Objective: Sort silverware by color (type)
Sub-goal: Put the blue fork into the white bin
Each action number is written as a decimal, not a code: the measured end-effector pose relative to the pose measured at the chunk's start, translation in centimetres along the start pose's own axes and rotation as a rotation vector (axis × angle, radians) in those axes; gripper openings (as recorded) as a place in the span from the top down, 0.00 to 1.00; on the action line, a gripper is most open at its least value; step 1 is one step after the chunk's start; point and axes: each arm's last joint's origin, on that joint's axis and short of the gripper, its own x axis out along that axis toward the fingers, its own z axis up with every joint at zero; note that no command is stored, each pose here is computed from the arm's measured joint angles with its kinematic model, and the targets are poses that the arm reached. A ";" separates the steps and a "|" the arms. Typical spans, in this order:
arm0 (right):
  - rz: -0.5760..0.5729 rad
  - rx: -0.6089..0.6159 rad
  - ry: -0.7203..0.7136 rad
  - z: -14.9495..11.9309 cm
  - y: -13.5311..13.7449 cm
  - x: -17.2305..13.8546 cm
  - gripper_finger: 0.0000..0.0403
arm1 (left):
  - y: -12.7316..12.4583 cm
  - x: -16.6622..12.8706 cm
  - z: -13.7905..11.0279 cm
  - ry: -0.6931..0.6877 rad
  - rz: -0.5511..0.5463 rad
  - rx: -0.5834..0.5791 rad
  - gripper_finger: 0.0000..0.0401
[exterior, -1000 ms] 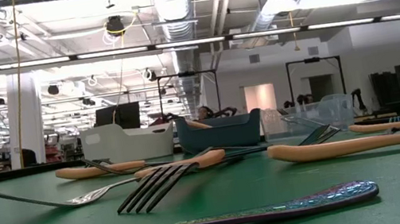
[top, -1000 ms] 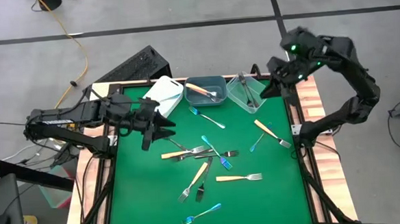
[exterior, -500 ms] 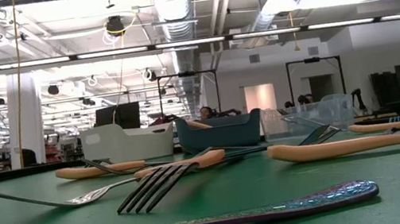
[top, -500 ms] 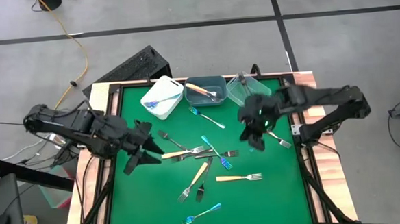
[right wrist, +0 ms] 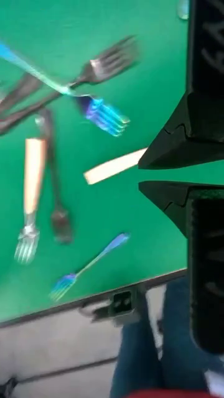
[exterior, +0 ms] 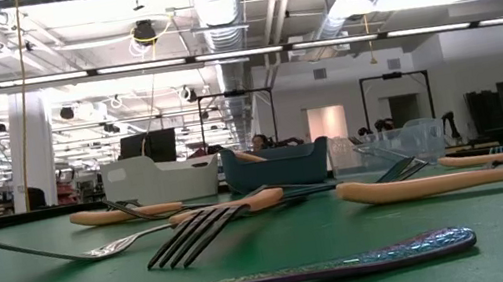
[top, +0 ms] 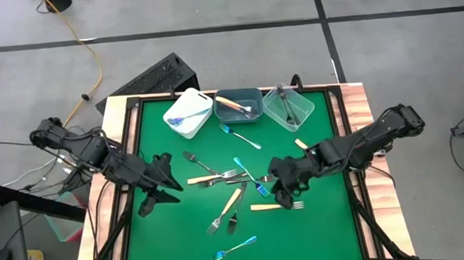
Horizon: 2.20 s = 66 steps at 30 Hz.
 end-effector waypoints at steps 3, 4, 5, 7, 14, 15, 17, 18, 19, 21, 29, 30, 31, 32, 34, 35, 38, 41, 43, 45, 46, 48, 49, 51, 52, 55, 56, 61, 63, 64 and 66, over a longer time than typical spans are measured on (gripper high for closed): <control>0.003 -0.017 0.009 -0.2 0.7 1.4 0.86 | -0.1 0.5 -0.5 0.007 -0.004 -0.006 0.60; -0.003 -0.037 0.023 -0.5 0.8 1.7 0.86 | 0.0 0.8 -0.8 0.020 -0.002 -0.017 0.60; -0.017 -0.064 0.041 -0.8 0.9 2.2 0.86 | 0.0 1.1 -1.2 0.032 0.000 -0.035 0.60; -0.030 -0.112 0.060 -1.1 1.1 3.1 0.86 | 0.1 1.8 -2.0 0.065 0.013 -0.066 0.60; -0.103 -0.187 0.145 -1.7 0.6 5.3 0.86 | 1.0 4.3 -5.2 0.151 0.070 -0.176 0.60; -0.106 -0.179 0.139 -1.5 0.4 5.1 0.86 | 1.3 4.7 -5.6 0.158 0.084 -0.196 0.60; -0.134 -0.158 0.148 -1.1 -0.3 4.7 0.86 | 1.8 5.4 -6.5 0.169 0.110 -0.246 0.60; -0.153 -0.143 0.153 -0.8 -0.8 4.5 0.86 | 2.0 5.7 -6.9 0.167 0.114 -0.275 0.60; -0.169 -0.128 0.156 -0.6 -1.2 4.2 0.86 | 2.1 6.1 -7.2 0.162 0.117 -0.303 0.60; -0.191 -0.127 0.163 -0.2 -1.9 4.0 0.85 | 2.4 6.8 -7.7 0.139 0.103 -0.349 0.60; -0.230 -0.148 0.131 2.5 -4.6 4.2 0.74 | 2.5 7.9 -8.2 0.059 0.029 -0.415 0.60; -0.243 -0.154 0.127 2.7 -4.9 4.2 0.72 | 2.5 7.9 -8.2 0.058 0.029 -0.413 0.60; -0.257 -0.161 0.118 3.0 -5.2 4.3 0.70 | 2.5 7.9 -8.2 0.058 0.031 -0.410 0.60; -0.265 -0.163 0.108 3.3 -5.4 4.6 0.67 | 2.5 7.9 -8.2 0.057 0.033 -0.404 0.60; -0.272 -0.169 0.091 3.9 -5.9 5.0 0.64 | 2.5 7.9 -8.2 0.059 0.030 -0.383 0.60; -0.278 -0.174 0.095 4.1 -6.2 5.3 0.62 | 2.4 7.9 -8.2 0.062 0.027 -0.370 0.60; -0.264 -0.162 0.045 4.9 -6.3 6.8 0.60 | 2.2 7.8 -8.4 0.072 0.019 -0.322 0.60; -0.272 -0.132 0.043 5.3 -6.8 9.2 0.59 | 1.9 7.8 -8.6 0.081 0.010 -0.288 0.60; -0.269 -0.112 0.039 5.5 -7.1 10.6 0.60 | 1.8 7.8 -8.8 0.094 0.008 -0.269 0.60; -0.283 -0.097 0.055 5.5 -7.3 12.1 0.61 | 1.6 7.7 -8.9 0.100 0.003 -0.254 0.60; -0.280 -0.093 0.048 5.7 -7.3 12.5 0.61 | 1.5 7.7 -9.0 0.107 0.003 -0.245 0.60; -0.304 -0.081 0.067 5.7 -7.5 13.6 0.62 | 1.4 7.7 -9.1 0.110 -0.003 -0.229 0.60; -0.314 -0.073 0.065 5.8 -7.5 14.1 0.62 | 1.3 7.6 -9.2 0.109 -0.002 -0.220 0.60; -0.326 -0.068 0.068 5.8 -7.7 14.6 0.63 | 1.2 7.6 -9.3 0.114 0.001 -0.202 0.60; -0.335 -0.069 0.078 5.7 -7.8 15.1 0.63 | 1.2 7.6 -9.3 0.112 0.001 -0.196 0.60; -0.376 -0.044 0.096 5.6 -8.5 15.9 0.63 | 1.3 7.5 -9.3 0.115 0.003 -0.186 0.60; -0.387 -0.041 0.110 5.5 -8.7 15.9 0.64 | 1.2 7.4 -9.3 0.111 0.000 -0.185 0.60; -0.413 -0.023 0.143 5.5 -9.5 16.2 0.64 | 1.3 7.2 -9.2 0.096 0.012 -0.165 0.60; -0.412 -0.018 0.149 5.6 -9.7 16.2 0.64 | 1.4 7.1 -9.2 0.084 0.026 -0.157 0.60; -0.406 -0.018 0.153 5.6 -9.7 16.2 0.64 | 1.4 7.1 -9.1 0.072 0.030 -0.158 0.60; -0.405 -0.012 0.153 5.7 -9.9 16.2 0.66 | 1.4 7.1 -9.1 0.064 0.037 -0.157 0.60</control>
